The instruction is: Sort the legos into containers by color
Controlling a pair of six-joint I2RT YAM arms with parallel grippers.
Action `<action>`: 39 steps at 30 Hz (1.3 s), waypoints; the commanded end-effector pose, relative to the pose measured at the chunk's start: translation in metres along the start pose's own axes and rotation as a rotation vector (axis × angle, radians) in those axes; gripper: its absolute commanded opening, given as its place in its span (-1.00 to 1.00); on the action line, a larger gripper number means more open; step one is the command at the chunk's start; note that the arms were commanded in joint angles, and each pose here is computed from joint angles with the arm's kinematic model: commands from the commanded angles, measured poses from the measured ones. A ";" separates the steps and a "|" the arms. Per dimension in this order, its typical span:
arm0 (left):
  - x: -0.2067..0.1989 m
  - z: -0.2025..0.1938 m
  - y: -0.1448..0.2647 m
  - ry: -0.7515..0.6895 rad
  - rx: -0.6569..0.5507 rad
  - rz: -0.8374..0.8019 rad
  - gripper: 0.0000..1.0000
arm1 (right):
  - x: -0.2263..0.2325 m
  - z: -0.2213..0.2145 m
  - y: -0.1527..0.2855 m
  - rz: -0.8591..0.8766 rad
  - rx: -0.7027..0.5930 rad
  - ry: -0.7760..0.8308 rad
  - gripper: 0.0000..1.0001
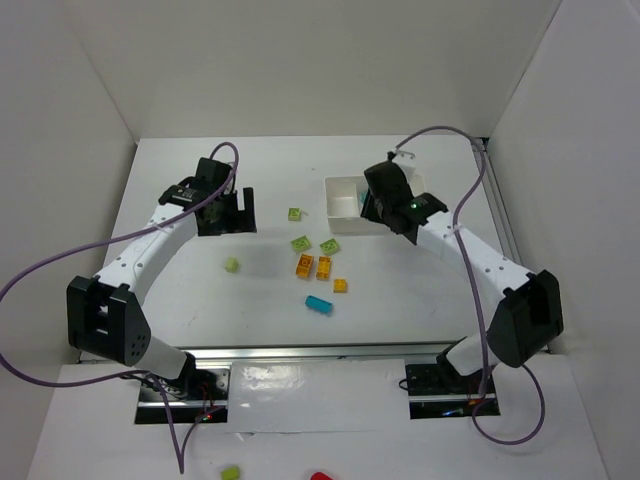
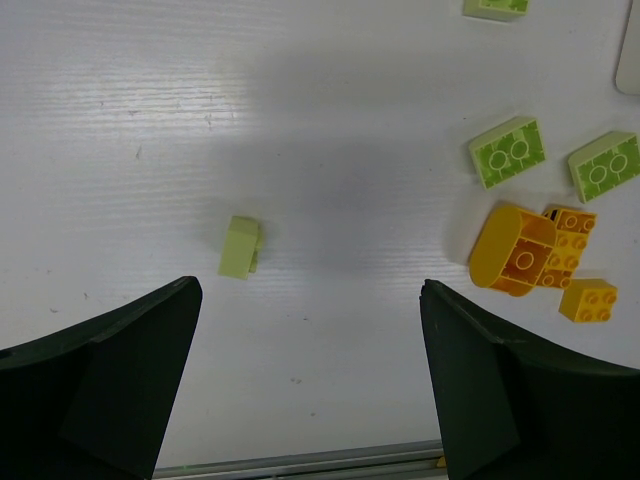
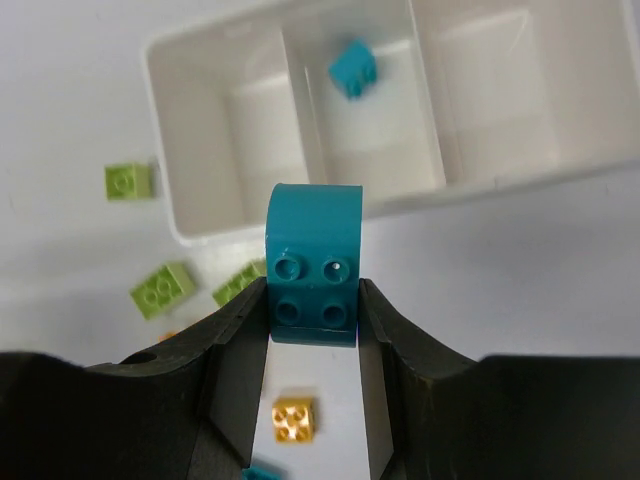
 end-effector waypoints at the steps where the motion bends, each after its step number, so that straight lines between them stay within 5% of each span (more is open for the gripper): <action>1: 0.000 -0.001 0.001 -0.018 -0.007 0.002 1.00 | 0.006 0.042 -0.021 -0.024 -0.092 0.016 -0.38; 6: 0.001 -0.004 0.008 -0.009 -0.020 -0.003 1.00 | 0.006 0.070 -0.071 -0.074 -0.127 0.015 -0.33; 10: 0.001 -0.007 0.011 -0.017 -0.013 0.004 1.00 | 0.015 0.079 -0.095 -0.069 -0.113 0.044 0.68; 16: 0.004 -0.007 0.014 -0.016 -0.020 0.023 1.00 | 0.015 0.078 -0.044 0.002 -0.141 0.053 0.51; 19: 0.004 -0.004 0.013 -0.016 -0.025 0.032 1.00 | 0.027 0.029 -0.012 0.150 -0.061 0.173 0.48; 24: 0.007 -0.001 0.012 -0.026 -0.031 0.053 1.00 | 0.049 -0.099 0.026 0.389 0.170 0.491 0.83; 31: 0.006 0.001 0.010 -0.026 -0.031 0.053 1.00 | 0.069 -0.189 0.047 0.463 0.330 0.797 0.91; 39: 0.007 0.003 0.013 -0.025 -0.043 0.058 1.00 | 0.076 -0.209 0.033 0.466 0.345 0.881 0.58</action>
Point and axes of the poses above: each gripper's point midway between its finger pads, its own y axis back along the fingers, its own x axis along the line the jaws close on, z = x × y, the point moved 4 cm from there along y, back along the fingers, and after that the axes turned 1 degree about y, right-handed, at the moved point
